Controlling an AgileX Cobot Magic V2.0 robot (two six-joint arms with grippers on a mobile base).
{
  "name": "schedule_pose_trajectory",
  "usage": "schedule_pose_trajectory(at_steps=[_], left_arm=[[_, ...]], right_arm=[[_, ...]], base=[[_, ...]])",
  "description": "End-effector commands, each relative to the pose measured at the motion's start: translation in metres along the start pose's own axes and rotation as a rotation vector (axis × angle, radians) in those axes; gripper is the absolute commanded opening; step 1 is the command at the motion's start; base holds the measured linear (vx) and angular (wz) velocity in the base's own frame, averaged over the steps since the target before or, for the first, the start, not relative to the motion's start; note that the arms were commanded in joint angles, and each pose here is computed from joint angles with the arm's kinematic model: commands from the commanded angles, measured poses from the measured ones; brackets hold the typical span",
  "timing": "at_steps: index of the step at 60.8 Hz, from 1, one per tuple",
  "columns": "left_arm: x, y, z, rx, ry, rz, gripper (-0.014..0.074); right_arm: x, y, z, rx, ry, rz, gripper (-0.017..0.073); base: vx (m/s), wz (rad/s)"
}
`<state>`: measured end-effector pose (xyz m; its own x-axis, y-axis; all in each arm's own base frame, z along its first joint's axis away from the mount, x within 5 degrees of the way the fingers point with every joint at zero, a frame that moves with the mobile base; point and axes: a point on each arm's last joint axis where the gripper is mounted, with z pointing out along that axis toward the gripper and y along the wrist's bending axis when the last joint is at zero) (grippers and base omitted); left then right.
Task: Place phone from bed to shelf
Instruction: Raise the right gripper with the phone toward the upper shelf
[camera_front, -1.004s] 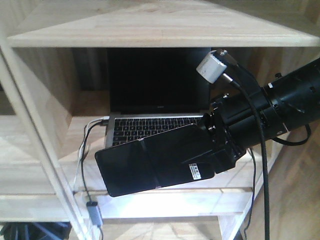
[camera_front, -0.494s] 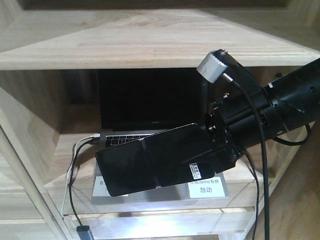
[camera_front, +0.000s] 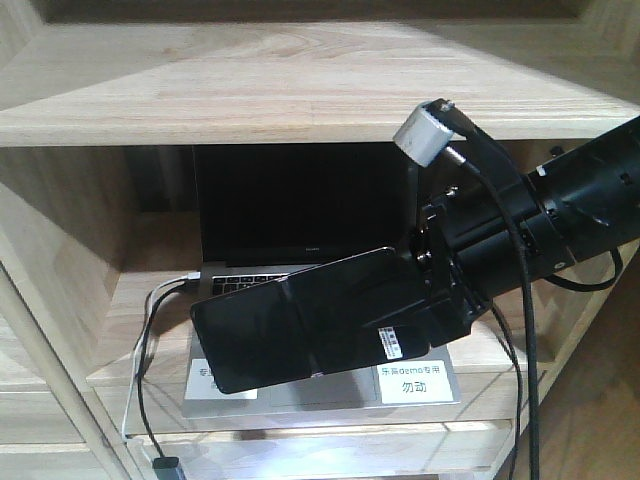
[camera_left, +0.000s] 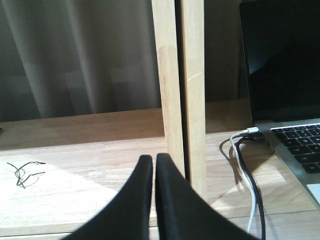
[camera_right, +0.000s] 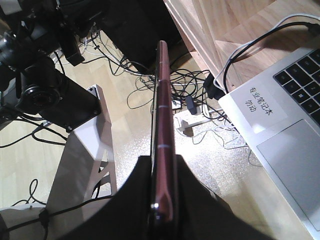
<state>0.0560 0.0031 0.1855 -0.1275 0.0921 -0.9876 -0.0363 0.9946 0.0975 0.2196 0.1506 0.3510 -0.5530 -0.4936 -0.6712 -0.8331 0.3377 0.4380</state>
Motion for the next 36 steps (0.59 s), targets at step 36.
schedule_pose_trajectory(at_steps=[36], left_arm=[[-0.0153,0.0011,-0.0031,-0.005,-0.105,-0.009,0.0001]], right_arm=[[-0.0071,0.0197,-0.0120,-0.076,-0.055,-0.026,-0.0001]], base=[[0.00,0.00]])
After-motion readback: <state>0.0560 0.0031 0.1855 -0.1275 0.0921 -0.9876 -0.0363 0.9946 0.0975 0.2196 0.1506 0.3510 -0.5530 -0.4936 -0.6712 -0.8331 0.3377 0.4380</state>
